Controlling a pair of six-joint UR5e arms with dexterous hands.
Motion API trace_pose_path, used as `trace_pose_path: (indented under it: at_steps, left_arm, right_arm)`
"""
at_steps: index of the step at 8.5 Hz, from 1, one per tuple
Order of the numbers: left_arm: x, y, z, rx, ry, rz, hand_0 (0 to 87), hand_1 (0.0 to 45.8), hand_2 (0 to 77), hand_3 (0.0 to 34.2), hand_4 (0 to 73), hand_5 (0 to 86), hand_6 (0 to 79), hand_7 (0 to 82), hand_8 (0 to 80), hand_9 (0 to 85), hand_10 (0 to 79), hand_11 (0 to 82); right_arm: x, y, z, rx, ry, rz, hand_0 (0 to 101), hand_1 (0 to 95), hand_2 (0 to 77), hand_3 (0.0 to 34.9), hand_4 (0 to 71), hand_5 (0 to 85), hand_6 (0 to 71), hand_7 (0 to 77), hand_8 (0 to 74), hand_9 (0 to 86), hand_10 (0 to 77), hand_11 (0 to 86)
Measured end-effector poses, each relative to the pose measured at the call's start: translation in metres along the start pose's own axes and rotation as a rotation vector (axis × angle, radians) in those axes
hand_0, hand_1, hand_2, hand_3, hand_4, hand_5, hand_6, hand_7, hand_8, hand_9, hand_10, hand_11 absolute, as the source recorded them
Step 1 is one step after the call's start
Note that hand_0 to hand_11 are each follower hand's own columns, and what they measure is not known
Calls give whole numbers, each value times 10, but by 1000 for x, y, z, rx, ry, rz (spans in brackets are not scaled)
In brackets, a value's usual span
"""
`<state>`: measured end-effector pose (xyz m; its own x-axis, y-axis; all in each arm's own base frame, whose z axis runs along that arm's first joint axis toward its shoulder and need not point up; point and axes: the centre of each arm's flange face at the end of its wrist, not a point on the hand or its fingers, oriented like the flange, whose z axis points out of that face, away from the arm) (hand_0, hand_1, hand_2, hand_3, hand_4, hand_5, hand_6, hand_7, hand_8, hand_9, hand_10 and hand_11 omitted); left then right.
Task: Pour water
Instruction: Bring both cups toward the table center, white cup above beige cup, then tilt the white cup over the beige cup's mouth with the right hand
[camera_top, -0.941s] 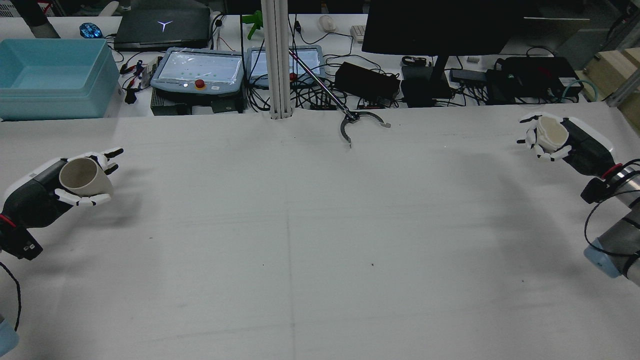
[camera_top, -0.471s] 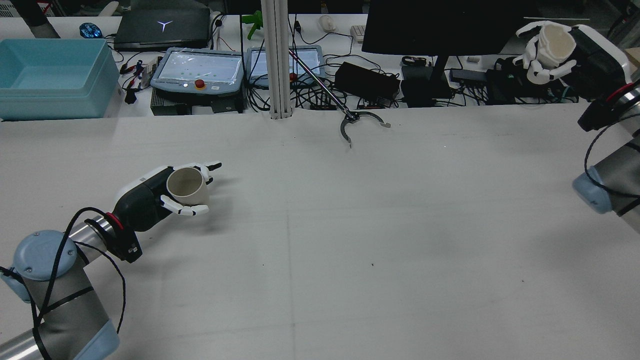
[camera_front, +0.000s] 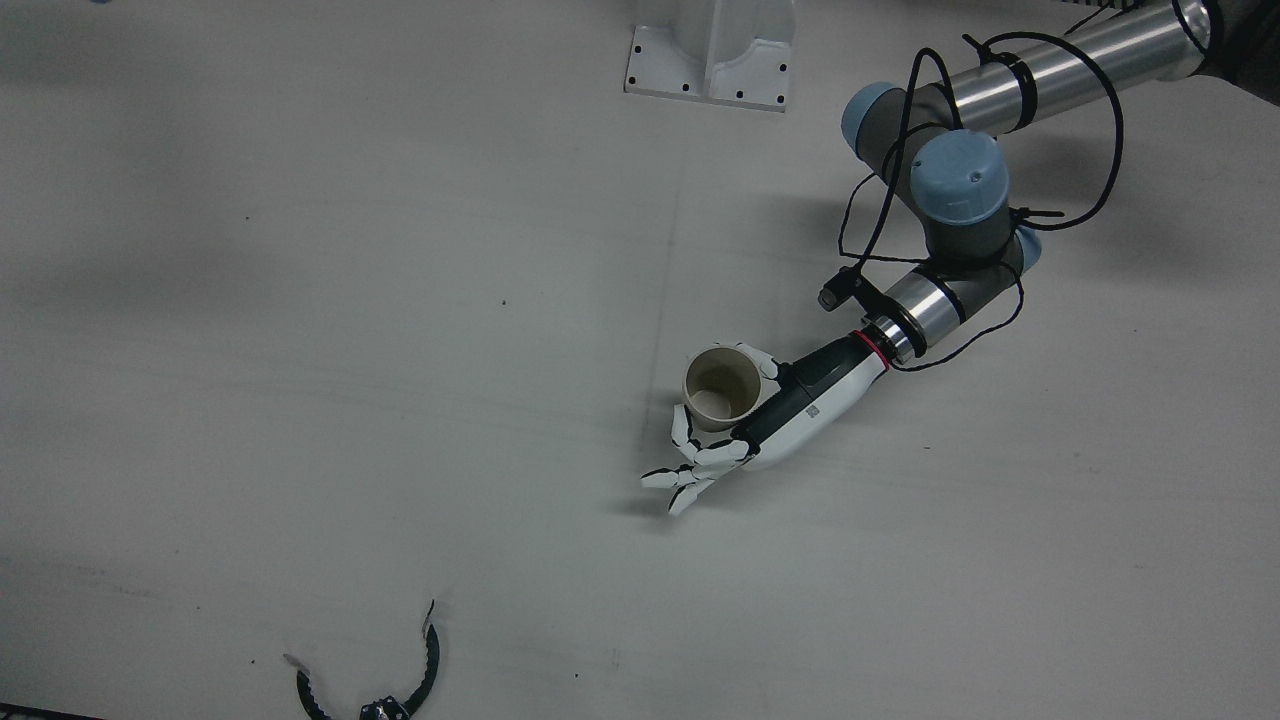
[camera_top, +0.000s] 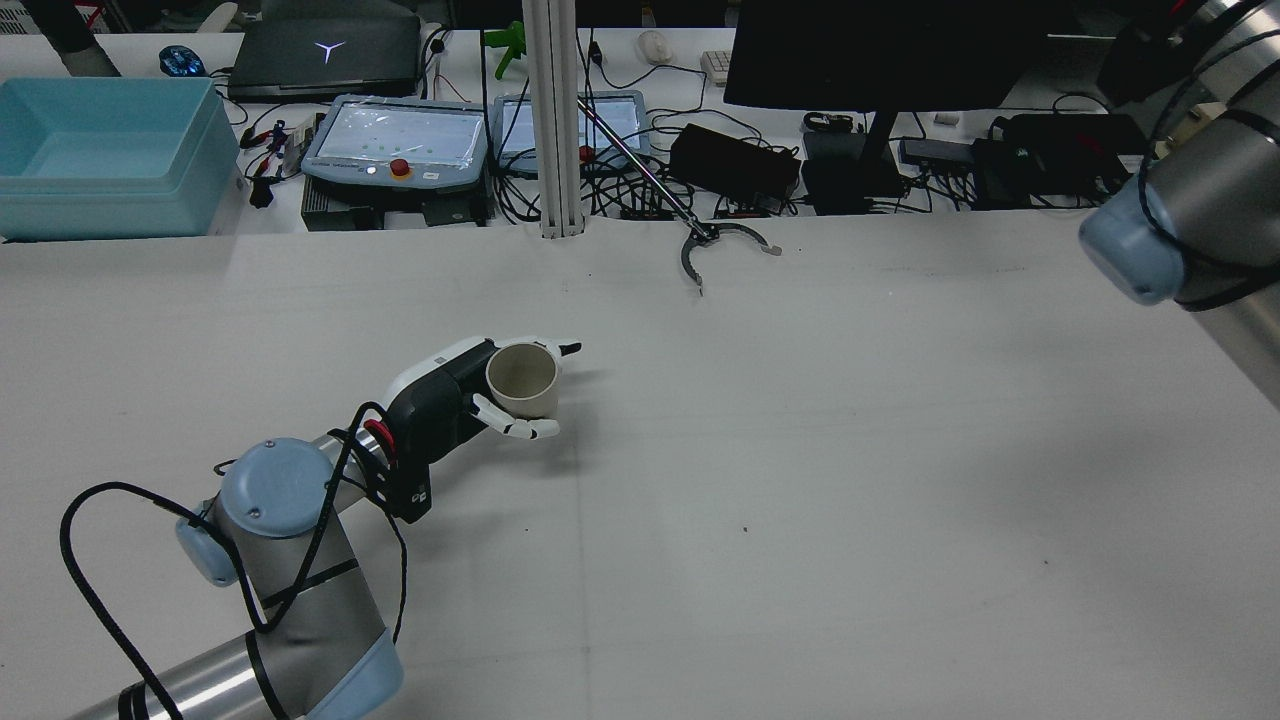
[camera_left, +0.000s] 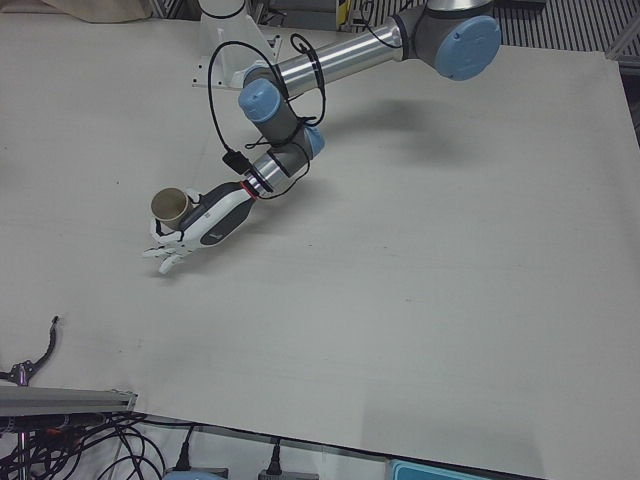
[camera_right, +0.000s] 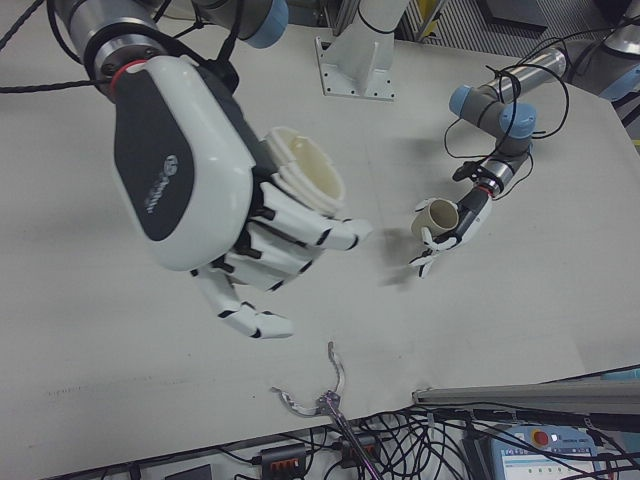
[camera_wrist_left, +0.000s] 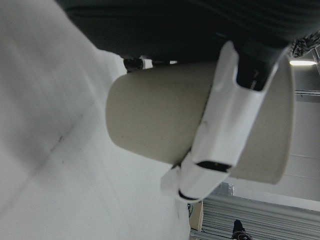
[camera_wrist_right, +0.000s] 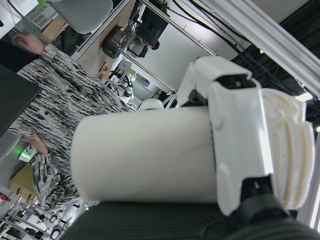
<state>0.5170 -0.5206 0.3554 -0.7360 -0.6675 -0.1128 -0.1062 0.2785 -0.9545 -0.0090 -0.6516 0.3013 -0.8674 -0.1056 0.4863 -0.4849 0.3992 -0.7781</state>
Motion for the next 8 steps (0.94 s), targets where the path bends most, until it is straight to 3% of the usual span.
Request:
trace_pose_path:
  at_steps: [1,2,3,5,8]
  left_arm:
    - [-5,21,18,-9,-5,-3,805,311,311,3,316,556,153,131,22,5,38,104]
    - [-7,43,34,-20,-6,-8,804,311,311,1,316,556,158,131,22,5,38,93]
    - [-7,60,46,-30,-4,-12,807,311,311,1,316,556,158,142,22,5,38,93]
    - [-2,72,54,-36,3,-15,802,311,311,2,316,556,180,164,33,11,38,93]
    - [1,74,56,-36,11,-17,803,311,311,3,322,551,180,164,33,16,38,93]
  right_arm:
    - [1,43,17,-38,1,-62,798,235,573,129,420,295,654,529,600,502,196,333]
    - [22,90,28,-79,13,-120,799,158,595,129,469,289,676,529,605,502,158,273]
    - [64,139,31,-120,41,-173,799,158,595,129,469,289,676,529,605,502,158,273]
    - [157,215,15,-188,116,-258,802,147,595,129,496,289,676,529,605,502,185,300]
    - [245,260,-15,-225,224,-348,800,147,595,129,502,289,698,518,616,496,142,256]
